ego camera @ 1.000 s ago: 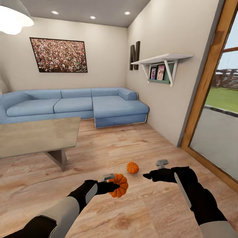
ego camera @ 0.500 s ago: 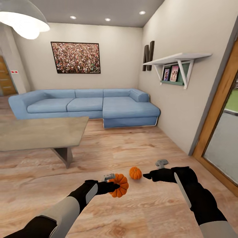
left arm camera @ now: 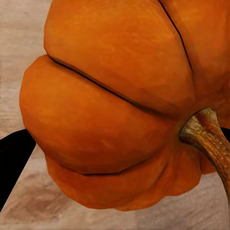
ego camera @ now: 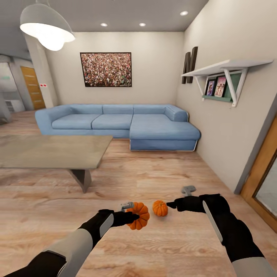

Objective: Place each of the two pumpkins and all three candles from the living room inside a cabinet in the living room (use any cabinet), then make sure every cabinet is closed, and position the cauldron so it is next to a table in the living room.

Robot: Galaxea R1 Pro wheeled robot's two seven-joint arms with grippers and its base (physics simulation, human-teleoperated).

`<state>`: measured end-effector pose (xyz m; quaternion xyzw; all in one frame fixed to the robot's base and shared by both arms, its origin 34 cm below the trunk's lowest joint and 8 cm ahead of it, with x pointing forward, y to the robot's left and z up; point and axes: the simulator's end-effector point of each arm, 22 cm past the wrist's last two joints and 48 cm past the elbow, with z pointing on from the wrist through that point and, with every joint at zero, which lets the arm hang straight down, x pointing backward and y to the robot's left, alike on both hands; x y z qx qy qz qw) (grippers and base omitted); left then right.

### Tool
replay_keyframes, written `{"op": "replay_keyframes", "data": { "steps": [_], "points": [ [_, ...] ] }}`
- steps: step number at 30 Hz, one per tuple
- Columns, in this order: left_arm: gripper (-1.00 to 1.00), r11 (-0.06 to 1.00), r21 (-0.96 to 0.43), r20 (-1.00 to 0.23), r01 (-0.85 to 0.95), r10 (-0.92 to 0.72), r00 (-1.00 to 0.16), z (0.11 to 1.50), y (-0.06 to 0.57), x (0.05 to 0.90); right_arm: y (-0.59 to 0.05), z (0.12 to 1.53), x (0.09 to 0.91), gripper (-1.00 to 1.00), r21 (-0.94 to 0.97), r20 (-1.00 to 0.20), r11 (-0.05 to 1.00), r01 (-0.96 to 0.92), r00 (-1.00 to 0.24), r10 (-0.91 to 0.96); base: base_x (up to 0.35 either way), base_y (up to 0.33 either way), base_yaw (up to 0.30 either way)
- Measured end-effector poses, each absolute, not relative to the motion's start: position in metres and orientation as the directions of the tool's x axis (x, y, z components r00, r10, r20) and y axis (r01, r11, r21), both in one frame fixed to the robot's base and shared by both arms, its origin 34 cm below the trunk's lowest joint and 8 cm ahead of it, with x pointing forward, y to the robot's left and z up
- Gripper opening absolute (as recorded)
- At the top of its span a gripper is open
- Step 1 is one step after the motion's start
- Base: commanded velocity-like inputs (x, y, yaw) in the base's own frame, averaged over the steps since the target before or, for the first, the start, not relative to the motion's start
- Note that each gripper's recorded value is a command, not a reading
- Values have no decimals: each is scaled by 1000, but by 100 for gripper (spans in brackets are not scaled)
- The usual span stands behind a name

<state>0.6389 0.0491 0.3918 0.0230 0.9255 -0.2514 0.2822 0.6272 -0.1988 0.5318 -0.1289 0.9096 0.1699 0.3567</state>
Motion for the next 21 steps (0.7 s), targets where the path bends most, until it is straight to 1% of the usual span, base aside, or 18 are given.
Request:
{"op": "replay_keyframes", "data": {
  "steps": [12, 15, 21],
  "points": [
    [-100, 873, -451, -538, 186, -100, -837, 394, 50, 640, -200, 527, 625, 100, 222, -682, 910, -349, -723, -111, 11, -307, 281],
    [-100, 873, -450, -538, 186, -100, -837, 394, 50, 640, -201, 524, 625, 100, 224, -677, 911, -347, -728, -110, 0, -118, 288],
    [-100, 874, -449, -537, 186, -98, -838, 392, 50, 639, -201, 520, 624, 100, 226, -672, 911, -344, -733, -110, 0, -23, 276]
  ]
}}
